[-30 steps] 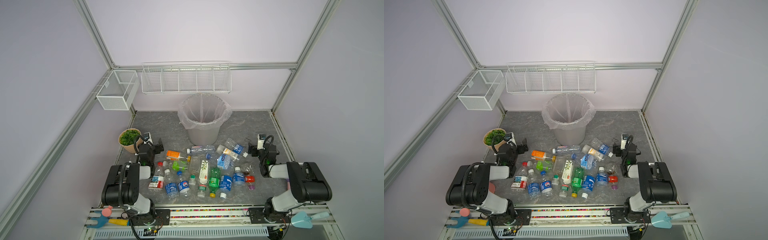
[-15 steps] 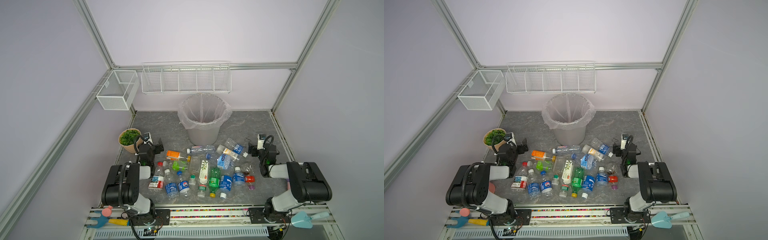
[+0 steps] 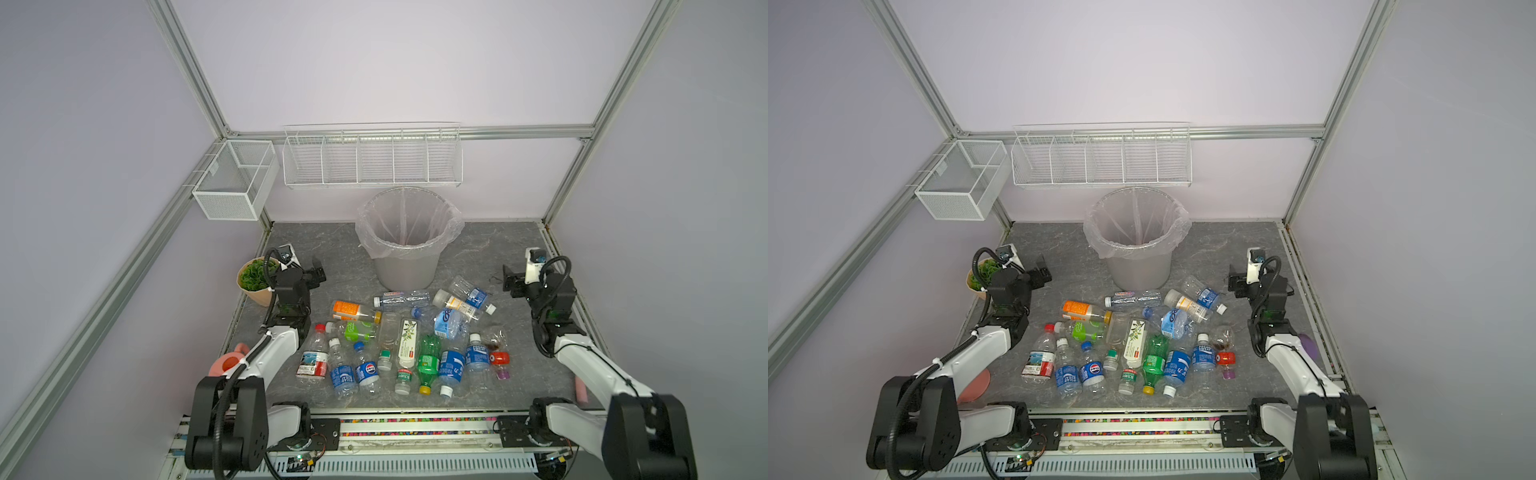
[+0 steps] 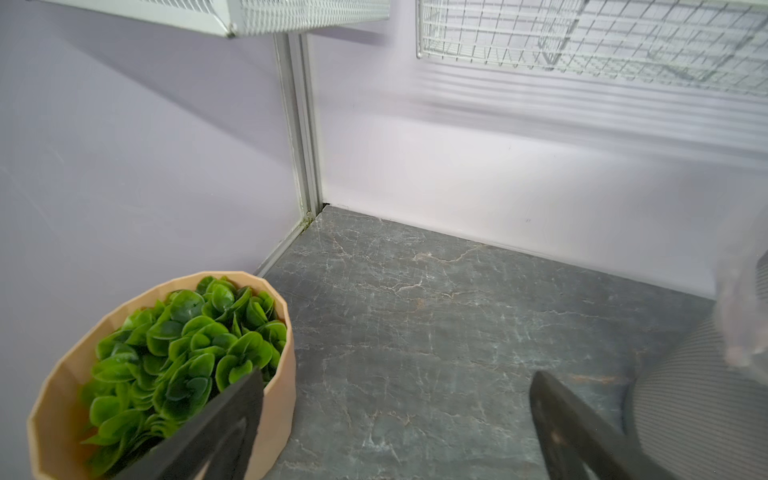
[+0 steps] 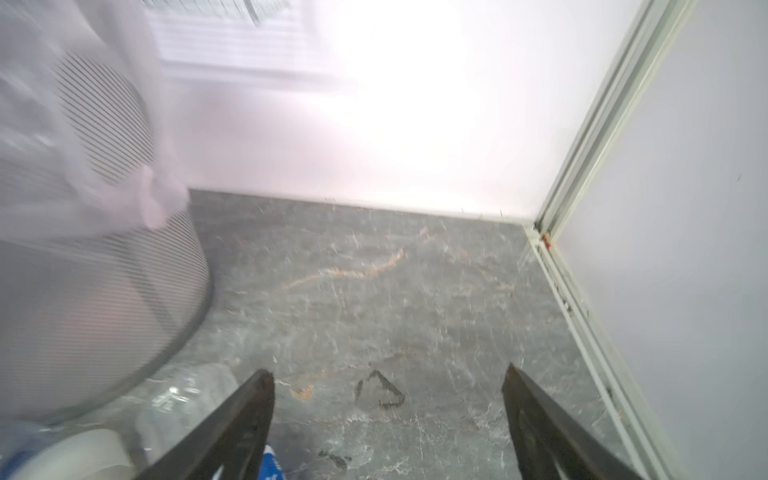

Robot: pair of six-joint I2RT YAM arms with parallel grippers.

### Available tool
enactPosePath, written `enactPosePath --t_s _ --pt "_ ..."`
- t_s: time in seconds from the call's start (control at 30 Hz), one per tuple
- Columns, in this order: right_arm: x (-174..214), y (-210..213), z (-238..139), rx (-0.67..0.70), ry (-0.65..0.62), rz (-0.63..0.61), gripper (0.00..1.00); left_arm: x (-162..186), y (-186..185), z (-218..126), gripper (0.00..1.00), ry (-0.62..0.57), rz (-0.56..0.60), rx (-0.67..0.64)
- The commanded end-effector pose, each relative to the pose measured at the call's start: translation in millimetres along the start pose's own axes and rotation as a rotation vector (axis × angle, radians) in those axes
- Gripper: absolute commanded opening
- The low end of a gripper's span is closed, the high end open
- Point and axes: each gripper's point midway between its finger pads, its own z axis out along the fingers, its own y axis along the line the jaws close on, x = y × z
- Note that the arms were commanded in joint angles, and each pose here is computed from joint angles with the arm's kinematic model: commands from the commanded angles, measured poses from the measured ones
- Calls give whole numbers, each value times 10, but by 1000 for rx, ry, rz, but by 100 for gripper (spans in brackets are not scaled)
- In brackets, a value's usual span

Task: Throw the plastic bottles in the bin
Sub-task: 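Raise both arms and move the right gripper over the bottle pile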

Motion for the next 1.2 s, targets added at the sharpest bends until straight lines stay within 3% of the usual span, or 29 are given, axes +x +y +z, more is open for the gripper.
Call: enactPosePath --t_s 0.0,0.03,0.07,0.1,0.17,0.3,0.47,0.57,0.7,0.8,1.0,1.17 --pt "-316 -6 -316 14 44 114 88 -15 -19 -203 99 112 -78 -32" --pt "-110 -169 -444 145 169 406 89 -86 -41 -260 99 112 -116 -17" --pt "189 -404 -669 352 314 540 89 -136 -59 -296 99 115 -160 3" --pt "324 -450 -776 427 378 653 90 -175 -148 -323 99 133 -197 66" --pt "149 -6 -646 121 444 541 89 -226 -347 -375 99 189 -220 177" --pt "240 323 -746 17 625 553 89 -418 -682 -634 100 206 -188 318" --pt "157 685 -927 -135 700 469 89 -447 -976 -978 100 297 -187 427" --pt "104 1025 -1057 -316 710 390 88 -380 -1104 -1164 100 328 -200 482" --pt "107 1215 -1199 -394 697 296 88 -381 -1184 -1402 99 301 -315 596" --pt "213 1374 -1232 -442 791 252 88 -438 -1217 -1521 99 286 -363 652" --pt "475 1632 -1251 -448 938 33 90 -201 -1244 -1507 100 451 -322 619" --pt "723 1726 -1158 -421 1029 -74 93 14 -1171 -1540 99 487 -326 599"
